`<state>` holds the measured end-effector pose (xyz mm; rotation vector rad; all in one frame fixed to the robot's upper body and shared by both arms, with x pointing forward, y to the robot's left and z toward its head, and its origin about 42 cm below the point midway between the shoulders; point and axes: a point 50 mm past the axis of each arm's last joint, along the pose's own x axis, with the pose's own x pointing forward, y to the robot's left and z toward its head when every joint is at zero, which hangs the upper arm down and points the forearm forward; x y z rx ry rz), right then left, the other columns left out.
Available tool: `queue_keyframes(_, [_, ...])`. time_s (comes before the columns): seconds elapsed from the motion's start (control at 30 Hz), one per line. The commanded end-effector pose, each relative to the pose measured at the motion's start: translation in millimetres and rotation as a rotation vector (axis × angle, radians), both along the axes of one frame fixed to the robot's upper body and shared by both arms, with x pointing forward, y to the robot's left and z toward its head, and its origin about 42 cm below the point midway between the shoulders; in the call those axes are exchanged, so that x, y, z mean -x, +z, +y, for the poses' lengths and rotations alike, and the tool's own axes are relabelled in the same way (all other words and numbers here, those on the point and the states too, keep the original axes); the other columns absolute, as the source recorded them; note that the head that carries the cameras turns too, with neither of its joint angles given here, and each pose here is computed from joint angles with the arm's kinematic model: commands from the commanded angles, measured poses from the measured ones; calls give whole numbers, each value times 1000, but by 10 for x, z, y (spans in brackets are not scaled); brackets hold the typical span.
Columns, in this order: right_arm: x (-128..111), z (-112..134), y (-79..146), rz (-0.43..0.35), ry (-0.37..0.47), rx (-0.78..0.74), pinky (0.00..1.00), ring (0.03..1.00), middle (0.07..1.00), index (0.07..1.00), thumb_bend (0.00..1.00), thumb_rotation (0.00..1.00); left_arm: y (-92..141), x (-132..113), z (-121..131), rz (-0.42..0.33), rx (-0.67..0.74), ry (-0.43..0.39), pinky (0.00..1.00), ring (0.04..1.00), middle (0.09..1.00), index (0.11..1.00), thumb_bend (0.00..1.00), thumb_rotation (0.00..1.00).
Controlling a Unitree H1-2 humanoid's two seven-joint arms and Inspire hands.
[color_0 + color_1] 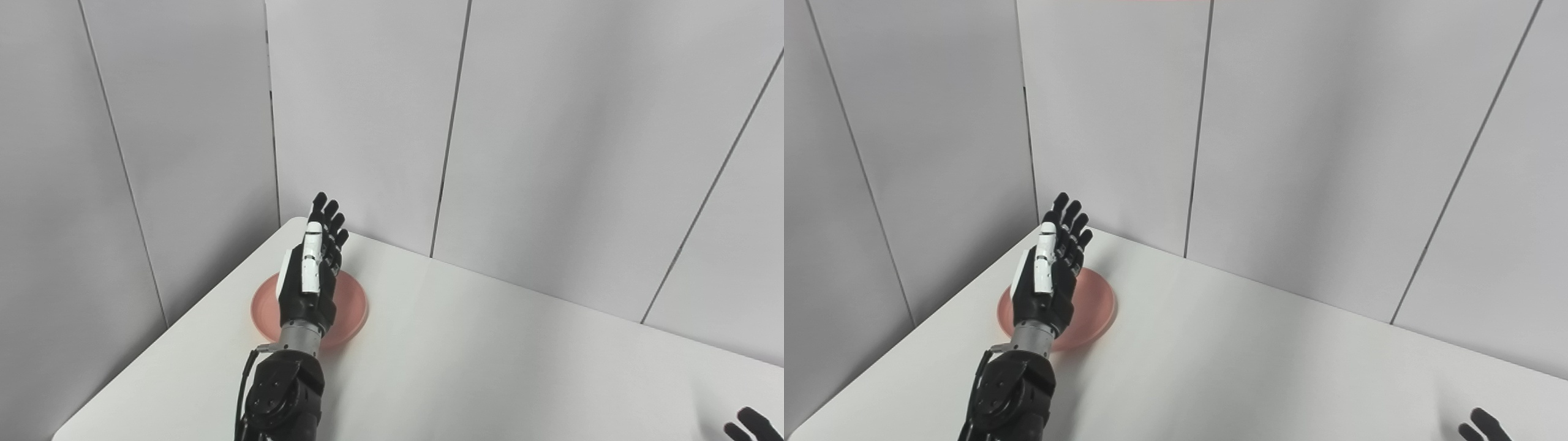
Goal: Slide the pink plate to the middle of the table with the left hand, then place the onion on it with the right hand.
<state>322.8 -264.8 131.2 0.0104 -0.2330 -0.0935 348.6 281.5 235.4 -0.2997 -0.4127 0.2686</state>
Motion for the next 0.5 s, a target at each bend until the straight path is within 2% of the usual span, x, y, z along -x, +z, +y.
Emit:
queue_keyframes(0.0, [171, -77, -378, 123, -16, -5, 676, 817, 836, 779, 581, 853, 227, 1, 42, -87, -34, 41, 1000, 1000, 1000, 1000, 415, 1000])
queue_keyframes(0.03, [172, -78, -377, 122, -16, 0, 695, 820, 839, 786, 592, 863, 236, 7, 53, -90, -36, 48, 1000, 1000, 1000, 998, 414, 1000])
queue_keyframes(0.17, [169, -84, -360, 118, -20, -5, 645, 799, 817, 765, 606, 841, 285, 30, 98, -104, -31, 77, 1000, 1000, 1000, 995, 393, 1000])
queue_keyframes(0.47, [160, -110, -346, 113, -19, -15, 647, 799, 815, 765, 556, 846, 356, 109, 300, -130, -30, 157, 989, 992, 998, 985, 420, 1000])
